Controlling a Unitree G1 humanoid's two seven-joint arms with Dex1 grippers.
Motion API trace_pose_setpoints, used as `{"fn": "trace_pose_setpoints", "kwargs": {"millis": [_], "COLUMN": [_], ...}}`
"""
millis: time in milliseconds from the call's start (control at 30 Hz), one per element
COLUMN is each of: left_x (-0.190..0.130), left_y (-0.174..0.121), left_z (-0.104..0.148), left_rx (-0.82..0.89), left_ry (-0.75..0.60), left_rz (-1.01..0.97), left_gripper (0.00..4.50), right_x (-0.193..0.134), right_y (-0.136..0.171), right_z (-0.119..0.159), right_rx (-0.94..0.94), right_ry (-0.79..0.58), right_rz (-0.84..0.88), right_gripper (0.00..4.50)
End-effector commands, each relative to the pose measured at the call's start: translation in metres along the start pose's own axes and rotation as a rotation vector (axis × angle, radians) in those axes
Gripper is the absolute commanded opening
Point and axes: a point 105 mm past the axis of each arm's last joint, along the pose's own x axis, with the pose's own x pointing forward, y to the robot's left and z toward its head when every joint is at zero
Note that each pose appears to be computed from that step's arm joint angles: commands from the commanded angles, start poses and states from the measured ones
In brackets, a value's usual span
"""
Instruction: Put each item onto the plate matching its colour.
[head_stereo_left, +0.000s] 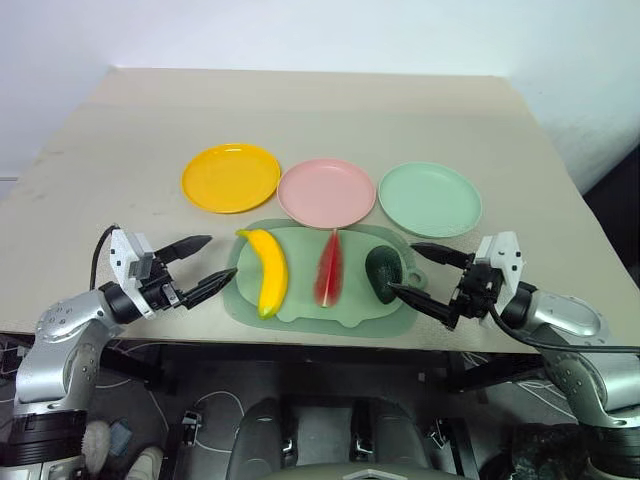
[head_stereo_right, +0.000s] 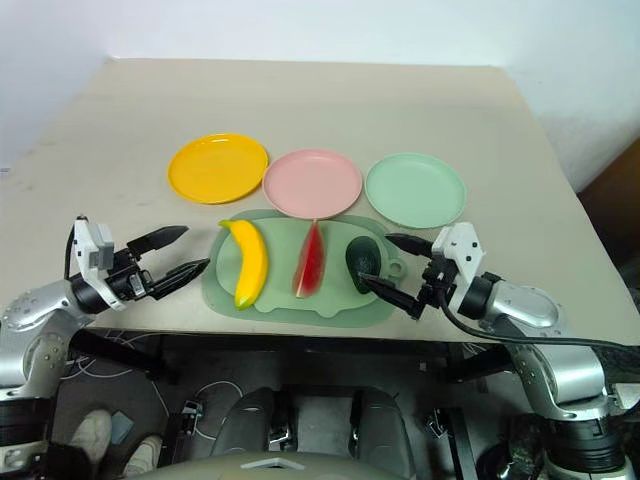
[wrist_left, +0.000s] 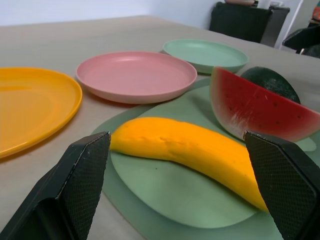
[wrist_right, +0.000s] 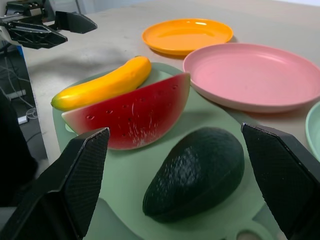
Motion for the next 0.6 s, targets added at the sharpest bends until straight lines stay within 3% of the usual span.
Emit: {"fn": "trace_pose_setpoints", "kwargs": {"millis": [33,300,500,600], "left_x": [0.003,0.007,0.014,0.018], "left_y": [-0.002,0.005,0.005,0.005], "left_z": [0.010,0.010,0.009,0.009], "left_rx": [0.031,0.045,0.049,0.047], "left_ry": [-0.020,-0.019,-0.033,-0.039], "left_rz": [-0.011,-0.002,-0.010,-0.007], "left_gripper": [4.47,4.47,4.47,4.47], "right_x": [0.000,0.012,0.016,0.017], "right_y": [0.001,0.014,0.000,-0.008], "right_z": [0.019,0.020,0.025,0.015], "right_rx": [-0.043,0.024,0.080,0.098], "right_ry": [-0.054,-0.040,-0.035,0.017], "right_rz": [-0.006,-0.008,-0.111,-0.176], "right_gripper": [4.50,4.50,4.50,4.50]}}
